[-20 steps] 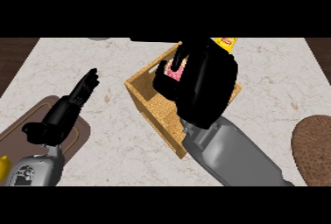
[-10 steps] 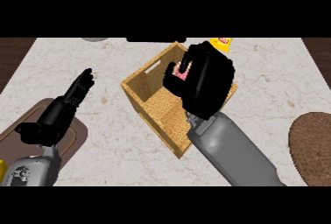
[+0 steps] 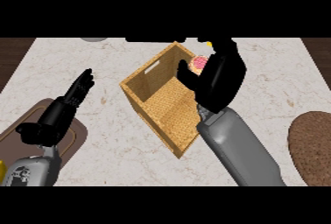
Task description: Pick the cupcake from the placemat and place it in the basket
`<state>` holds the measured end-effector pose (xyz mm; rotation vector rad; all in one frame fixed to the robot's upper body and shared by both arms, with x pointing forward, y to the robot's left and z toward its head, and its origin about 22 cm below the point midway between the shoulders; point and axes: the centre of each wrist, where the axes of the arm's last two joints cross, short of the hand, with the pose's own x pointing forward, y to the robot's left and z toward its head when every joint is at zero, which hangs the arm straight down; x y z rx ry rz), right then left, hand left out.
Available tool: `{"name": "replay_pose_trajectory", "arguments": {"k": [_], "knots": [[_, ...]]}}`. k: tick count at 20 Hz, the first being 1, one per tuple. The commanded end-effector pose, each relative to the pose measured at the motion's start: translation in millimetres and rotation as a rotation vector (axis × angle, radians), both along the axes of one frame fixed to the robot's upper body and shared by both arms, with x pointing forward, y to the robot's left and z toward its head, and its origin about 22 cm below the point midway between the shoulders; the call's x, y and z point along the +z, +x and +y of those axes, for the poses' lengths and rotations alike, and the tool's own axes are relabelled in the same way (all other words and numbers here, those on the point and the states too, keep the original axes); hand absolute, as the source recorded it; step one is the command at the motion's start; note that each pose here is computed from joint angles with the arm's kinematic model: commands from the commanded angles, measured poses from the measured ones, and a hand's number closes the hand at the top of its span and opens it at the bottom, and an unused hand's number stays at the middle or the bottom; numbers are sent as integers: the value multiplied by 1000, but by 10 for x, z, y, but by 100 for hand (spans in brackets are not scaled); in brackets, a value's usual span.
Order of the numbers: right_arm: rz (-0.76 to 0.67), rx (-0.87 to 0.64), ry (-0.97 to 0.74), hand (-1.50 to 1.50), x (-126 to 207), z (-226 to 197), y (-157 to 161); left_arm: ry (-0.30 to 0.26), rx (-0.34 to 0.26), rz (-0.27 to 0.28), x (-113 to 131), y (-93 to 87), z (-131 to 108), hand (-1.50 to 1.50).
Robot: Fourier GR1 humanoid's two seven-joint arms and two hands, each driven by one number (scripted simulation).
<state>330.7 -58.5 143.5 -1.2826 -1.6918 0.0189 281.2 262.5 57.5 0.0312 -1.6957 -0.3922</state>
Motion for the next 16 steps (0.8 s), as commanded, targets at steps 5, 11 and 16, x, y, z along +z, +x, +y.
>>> {"name": "replay_pose_trajectory", "arguments": {"k": [5, 11, 16], "knots": [[-63, 4, 154, -150, 136, 19, 77, 4, 4, -6, 108, 9, -47, 0], [-141, 8, 311, -150, 410, -164, -17, -8, 2, 6, 108, 32, -6, 0], [-133, 19, 481, -150, 507, -358, -268, 8, 18, 28, -35, 31, -55, 0]]}}
